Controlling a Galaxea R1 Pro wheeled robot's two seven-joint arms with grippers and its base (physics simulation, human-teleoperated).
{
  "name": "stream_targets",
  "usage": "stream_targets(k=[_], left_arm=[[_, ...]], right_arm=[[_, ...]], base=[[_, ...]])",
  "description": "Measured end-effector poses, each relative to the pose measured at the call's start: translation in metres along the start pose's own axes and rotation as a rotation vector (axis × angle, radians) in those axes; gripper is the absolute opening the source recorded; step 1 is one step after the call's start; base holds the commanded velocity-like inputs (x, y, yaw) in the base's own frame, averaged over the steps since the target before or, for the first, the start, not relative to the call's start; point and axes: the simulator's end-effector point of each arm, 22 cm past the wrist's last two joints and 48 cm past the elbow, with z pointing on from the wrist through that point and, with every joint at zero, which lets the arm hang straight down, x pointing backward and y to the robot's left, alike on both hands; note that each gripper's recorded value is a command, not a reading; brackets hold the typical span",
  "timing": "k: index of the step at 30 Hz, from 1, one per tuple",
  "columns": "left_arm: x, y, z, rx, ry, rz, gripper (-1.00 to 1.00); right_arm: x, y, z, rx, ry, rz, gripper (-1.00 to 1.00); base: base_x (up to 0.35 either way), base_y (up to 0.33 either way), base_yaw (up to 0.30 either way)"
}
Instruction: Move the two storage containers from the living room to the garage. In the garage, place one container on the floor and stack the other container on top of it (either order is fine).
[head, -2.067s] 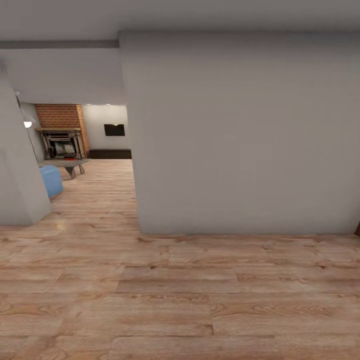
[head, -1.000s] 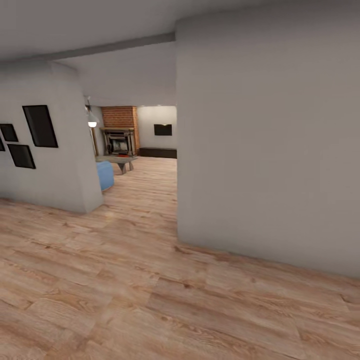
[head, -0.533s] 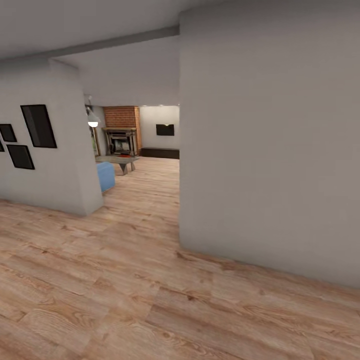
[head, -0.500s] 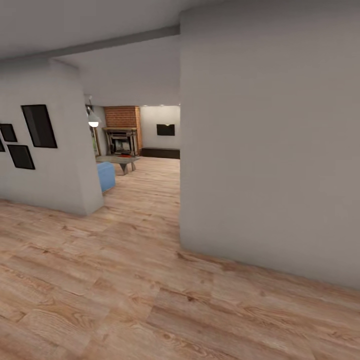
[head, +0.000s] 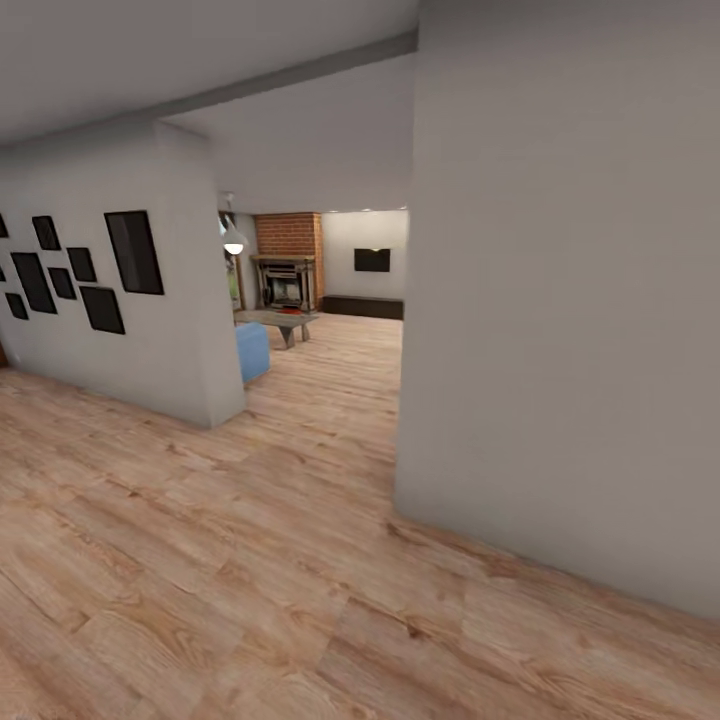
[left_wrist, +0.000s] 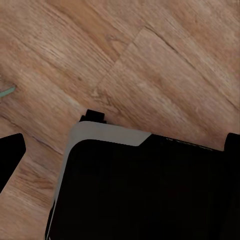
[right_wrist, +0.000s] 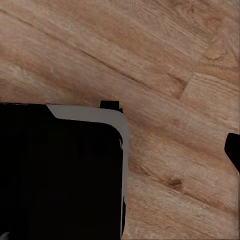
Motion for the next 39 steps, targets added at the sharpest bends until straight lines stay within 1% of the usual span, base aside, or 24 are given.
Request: stream_targets(k=[3,11,35,39], left_arm=[[0.0000,0.0000,0.0000,0.000,0.000,0.000,1.00],[0.0000,0.0001,0.0000,0.000,0.000,0.000,1.00],[0.0000,0.0001,0.0000,0.000,0.000,0.000,1.00],[0.0000,0.0000,0.0000,0.000,0.000,0.000,1.00]], right_arm=[[0.0000,0.0000,0.0000,0.000,0.000,0.000,1.00],[-0.0005,0.0019,0.0001,-0.002,-0.002,0.000,1.00],[-0.0007,-0.0013,0.0000,0.002,-0.003,0.002,1.00],[-0.0006,-0.0007,0.0000,0.000,-0.003,-0.005,1.00]], base=[[0.322,0.000,0.218],[0.322,0.000,0.075],[0.322,0.000,0.290],[0.322,0.000,0.145]])
